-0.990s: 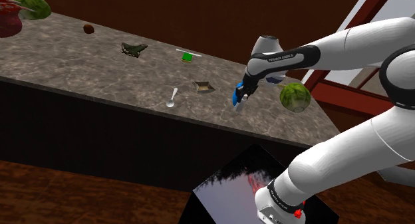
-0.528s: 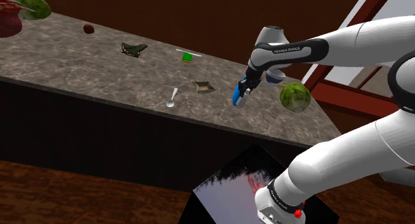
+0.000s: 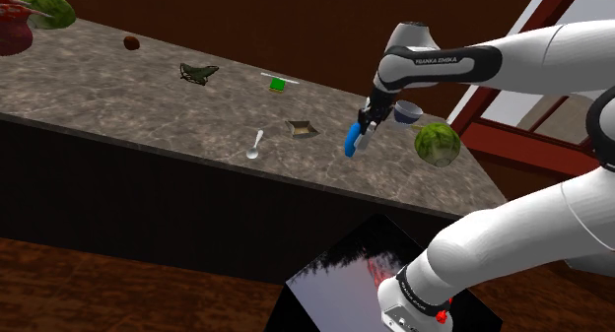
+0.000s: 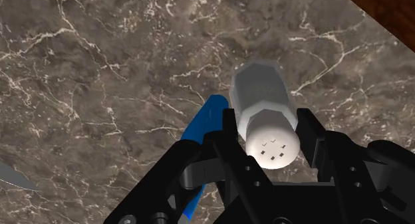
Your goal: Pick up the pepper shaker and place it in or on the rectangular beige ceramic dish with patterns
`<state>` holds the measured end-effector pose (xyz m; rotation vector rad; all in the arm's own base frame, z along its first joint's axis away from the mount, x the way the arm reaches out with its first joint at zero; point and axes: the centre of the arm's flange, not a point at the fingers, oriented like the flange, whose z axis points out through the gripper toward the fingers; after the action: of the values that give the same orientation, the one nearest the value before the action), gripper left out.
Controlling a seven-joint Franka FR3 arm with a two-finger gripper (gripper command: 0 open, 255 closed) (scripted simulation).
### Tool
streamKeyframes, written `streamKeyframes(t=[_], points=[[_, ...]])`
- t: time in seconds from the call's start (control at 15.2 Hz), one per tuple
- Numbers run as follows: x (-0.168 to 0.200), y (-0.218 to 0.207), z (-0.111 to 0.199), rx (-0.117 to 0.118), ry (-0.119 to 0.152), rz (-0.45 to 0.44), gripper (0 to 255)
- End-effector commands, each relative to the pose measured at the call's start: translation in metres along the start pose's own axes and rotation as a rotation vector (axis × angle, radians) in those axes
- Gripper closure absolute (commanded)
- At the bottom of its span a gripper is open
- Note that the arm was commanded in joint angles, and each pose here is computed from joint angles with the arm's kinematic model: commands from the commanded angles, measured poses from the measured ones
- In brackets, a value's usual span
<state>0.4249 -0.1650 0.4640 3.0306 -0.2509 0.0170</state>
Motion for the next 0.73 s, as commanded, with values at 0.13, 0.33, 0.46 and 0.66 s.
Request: streamKeyframes(t=[0.13, 0.33, 0.46, 0.66], points=[[0.025, -0.008, -0.010, 0.000, 0.000, 0.000, 255], [0.062, -0.020, -0.014, 0.000, 0.000, 0.000, 255], [0.087, -0.027, -0.017, 0.000, 0.000, 0.000, 255], [0.125, -0.039, -0.021, 0.000, 0.000, 0.000, 255]])
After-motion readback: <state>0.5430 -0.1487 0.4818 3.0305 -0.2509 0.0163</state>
